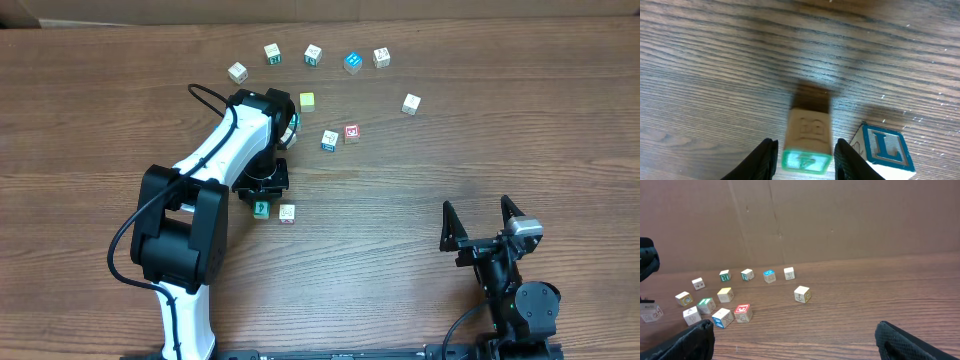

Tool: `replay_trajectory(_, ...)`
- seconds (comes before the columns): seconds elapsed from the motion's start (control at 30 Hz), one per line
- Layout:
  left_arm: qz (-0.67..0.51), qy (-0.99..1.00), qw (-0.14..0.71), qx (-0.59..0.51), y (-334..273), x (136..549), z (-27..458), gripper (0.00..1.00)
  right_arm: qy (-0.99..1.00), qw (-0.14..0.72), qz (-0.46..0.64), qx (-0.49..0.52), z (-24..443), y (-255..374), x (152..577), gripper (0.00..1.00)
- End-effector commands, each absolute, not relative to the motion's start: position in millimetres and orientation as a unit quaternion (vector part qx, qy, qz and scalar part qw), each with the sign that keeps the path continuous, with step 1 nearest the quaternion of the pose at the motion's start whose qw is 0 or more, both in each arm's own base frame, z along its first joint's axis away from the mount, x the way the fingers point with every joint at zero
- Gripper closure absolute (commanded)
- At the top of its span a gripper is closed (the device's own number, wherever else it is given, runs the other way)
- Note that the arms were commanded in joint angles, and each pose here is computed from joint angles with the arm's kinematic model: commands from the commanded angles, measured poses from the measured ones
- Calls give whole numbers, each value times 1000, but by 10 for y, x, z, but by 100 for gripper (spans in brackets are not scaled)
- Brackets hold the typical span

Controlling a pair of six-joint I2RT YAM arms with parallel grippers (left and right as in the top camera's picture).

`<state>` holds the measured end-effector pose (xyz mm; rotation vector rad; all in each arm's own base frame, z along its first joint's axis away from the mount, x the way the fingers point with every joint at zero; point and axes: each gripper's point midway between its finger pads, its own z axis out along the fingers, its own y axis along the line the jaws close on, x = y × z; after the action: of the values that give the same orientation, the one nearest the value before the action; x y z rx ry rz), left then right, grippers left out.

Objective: Form a horizontal line

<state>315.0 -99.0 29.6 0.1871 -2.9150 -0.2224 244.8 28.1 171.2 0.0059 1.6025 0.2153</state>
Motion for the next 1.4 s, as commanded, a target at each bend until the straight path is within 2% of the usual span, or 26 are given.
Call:
replay_trajectory(0.0,-80,-990,98,67,-971,3142,348,66,715,693,95,-2,1703,293,2447,0)
replay_trajectory(0.5,-90,-988,105,65,-929,3083,305,60,715,693,95,-2,1703,293,2447,0)
replay_trajectory(0.67,-89,-988,105,65,-929,3082,305,69,715,693,95,-2,1703,293,2447,0)
replay_trajectory(0.83,-87,-989,100,63,-937,3107,298,69,715,693,95,-2,1703,293,2447,0)
replay_trajectory(0.93,-85,-990,97,64,-945,3126,293,67,715,693,95,-2,1703,293,2447,0)
replay_trajectory(1.17,-87,-991,103,25,-925,3108,300,50,715,693,95,-2,1703,293,2447,0)
replay_trajectory(1.37,-86,-990,108,13,-919,3091,304,52,715,693,95,-2,1703,293,2447,0)
